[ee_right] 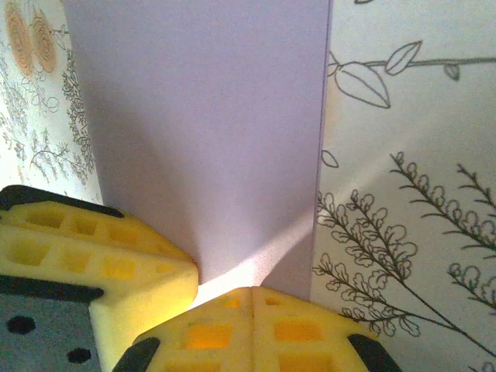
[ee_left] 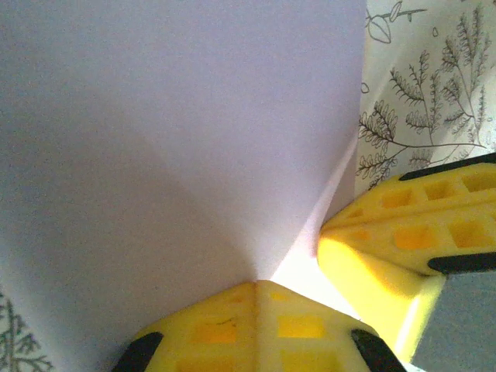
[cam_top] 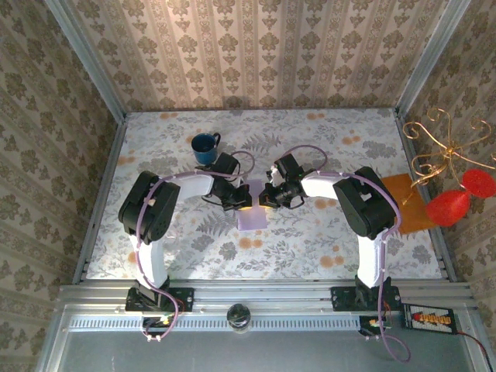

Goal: Fold a paper plane with a square sheet of paper (pick it up from the middle)

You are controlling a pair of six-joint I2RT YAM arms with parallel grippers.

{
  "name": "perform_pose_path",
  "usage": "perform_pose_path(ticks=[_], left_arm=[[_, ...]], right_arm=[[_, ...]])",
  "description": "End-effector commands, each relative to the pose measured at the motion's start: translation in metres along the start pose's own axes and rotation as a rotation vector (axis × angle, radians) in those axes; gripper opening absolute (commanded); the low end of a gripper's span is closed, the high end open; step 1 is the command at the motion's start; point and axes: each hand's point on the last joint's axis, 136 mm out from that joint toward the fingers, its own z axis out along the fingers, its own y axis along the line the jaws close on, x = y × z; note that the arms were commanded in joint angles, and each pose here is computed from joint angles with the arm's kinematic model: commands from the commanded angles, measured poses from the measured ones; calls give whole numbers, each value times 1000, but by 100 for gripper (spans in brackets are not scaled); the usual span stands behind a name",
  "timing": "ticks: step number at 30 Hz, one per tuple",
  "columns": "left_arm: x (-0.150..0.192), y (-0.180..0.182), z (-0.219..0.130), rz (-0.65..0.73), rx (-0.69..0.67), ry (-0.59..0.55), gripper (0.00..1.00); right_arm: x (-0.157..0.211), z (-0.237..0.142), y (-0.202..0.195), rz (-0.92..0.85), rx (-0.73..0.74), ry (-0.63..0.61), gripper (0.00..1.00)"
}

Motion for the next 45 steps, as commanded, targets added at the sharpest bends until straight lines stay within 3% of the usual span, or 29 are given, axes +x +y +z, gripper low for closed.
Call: perform_pose_path(ticks=[1, 5, 11, 18, 23, 26, 33, 40, 42, 45], left_arm=[[8, 25, 0, 3, 4, 34, 0], [17, 49, -5, -26, -2, 51, 0], [10, 79, -45, -100, -3, -41, 0], [-23, 22, -64, -6, 135, -207, 0], [-23, -11, -29, 42, 184, -177, 0], [-22, -11, -11, 38, 176, -146, 0], [-35, 26, -5, -37, 109, -185, 0], [-51, 92, -41, -164, 59, -285, 0], [-52, 95, -49, -168, 69, -301, 0], [-55, 70, -62, -109, 123, -325, 0]], right_arm=[[89, 17, -119, 200, 438, 240, 0], [97, 15, -129, 211, 477, 259, 0], [103, 15, -134, 221, 491, 273, 0], [106, 15, -137, 238, 500, 269, 0], [109, 18, -141, 255, 504, 269, 0], [109, 18, -141, 255, 504, 271, 0], [110, 17, -145, 253, 521, 275, 0], [113, 18, -151, 256, 534, 279, 0], [114, 19, -151, 258, 535, 279, 0], [114, 19, -151, 260, 535, 277, 0]])
